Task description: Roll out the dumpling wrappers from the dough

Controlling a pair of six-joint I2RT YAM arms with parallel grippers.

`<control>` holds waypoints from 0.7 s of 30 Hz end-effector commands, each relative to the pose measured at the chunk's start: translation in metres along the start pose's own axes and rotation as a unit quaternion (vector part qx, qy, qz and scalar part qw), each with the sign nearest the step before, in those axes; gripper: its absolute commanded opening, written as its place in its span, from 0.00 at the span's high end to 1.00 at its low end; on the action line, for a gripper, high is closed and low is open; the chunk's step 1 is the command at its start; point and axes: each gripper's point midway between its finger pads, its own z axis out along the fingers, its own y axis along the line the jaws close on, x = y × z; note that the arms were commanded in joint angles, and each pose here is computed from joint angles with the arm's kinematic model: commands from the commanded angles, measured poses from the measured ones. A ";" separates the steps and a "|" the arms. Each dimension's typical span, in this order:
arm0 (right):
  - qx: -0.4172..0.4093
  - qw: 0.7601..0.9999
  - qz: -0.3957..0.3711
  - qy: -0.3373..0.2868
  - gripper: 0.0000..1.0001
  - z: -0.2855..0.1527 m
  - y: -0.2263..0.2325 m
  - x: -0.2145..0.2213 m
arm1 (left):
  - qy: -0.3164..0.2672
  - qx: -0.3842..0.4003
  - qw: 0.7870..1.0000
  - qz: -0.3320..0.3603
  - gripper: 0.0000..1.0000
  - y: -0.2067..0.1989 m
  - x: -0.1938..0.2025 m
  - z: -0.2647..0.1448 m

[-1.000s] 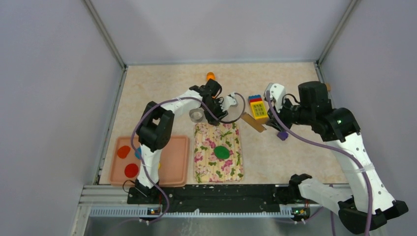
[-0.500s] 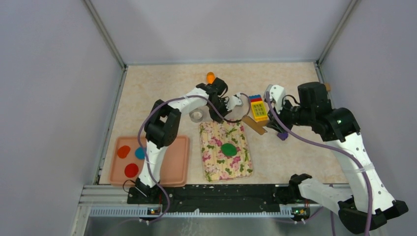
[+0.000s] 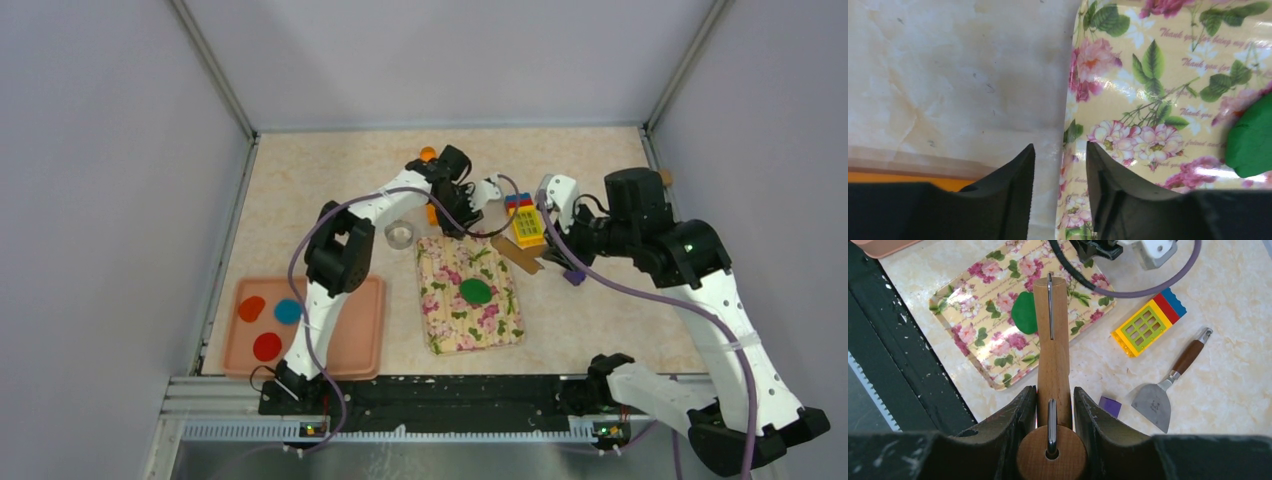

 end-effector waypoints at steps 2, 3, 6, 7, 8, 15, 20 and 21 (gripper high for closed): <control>0.000 0.999 -0.028 -0.019 1.00 0.001 0.001 -0.002 | -0.132 -0.029 0.991 -0.012 0.47 0.014 -0.064 -0.102; -0.003 0.999 -0.031 -0.019 1.00 0.002 0.002 0.000 | -0.155 -0.031 0.987 -0.023 0.45 0.014 -0.070 -0.122; -0.012 0.999 -0.032 -0.014 1.00 0.006 0.005 0.006 | -0.220 -0.041 0.974 -0.044 0.41 0.006 -0.078 -0.190; -0.015 0.999 -0.034 -0.013 1.00 0.007 0.006 0.008 | -0.235 -0.045 0.970 -0.047 0.41 0.001 -0.076 -0.208; -0.017 0.999 -0.036 -0.011 1.00 0.009 0.007 0.009 | -0.247 -0.050 0.966 -0.052 0.40 -0.005 -0.071 -0.223; -0.032 0.996 -0.087 0.019 1.00 0.030 0.001 0.020 | -0.333 -0.140 0.930 -0.059 0.36 -0.067 -0.022 -0.269; -0.047 0.979 -0.193 0.044 1.00 0.051 -0.002 0.013 | -0.351 -0.119 0.914 -0.165 0.34 -0.112 0.027 -0.229; -0.051 0.972 -0.222 0.051 1.00 0.056 0.000 0.012 | -0.345 -0.095 0.914 -0.188 0.35 -0.119 0.032 -0.220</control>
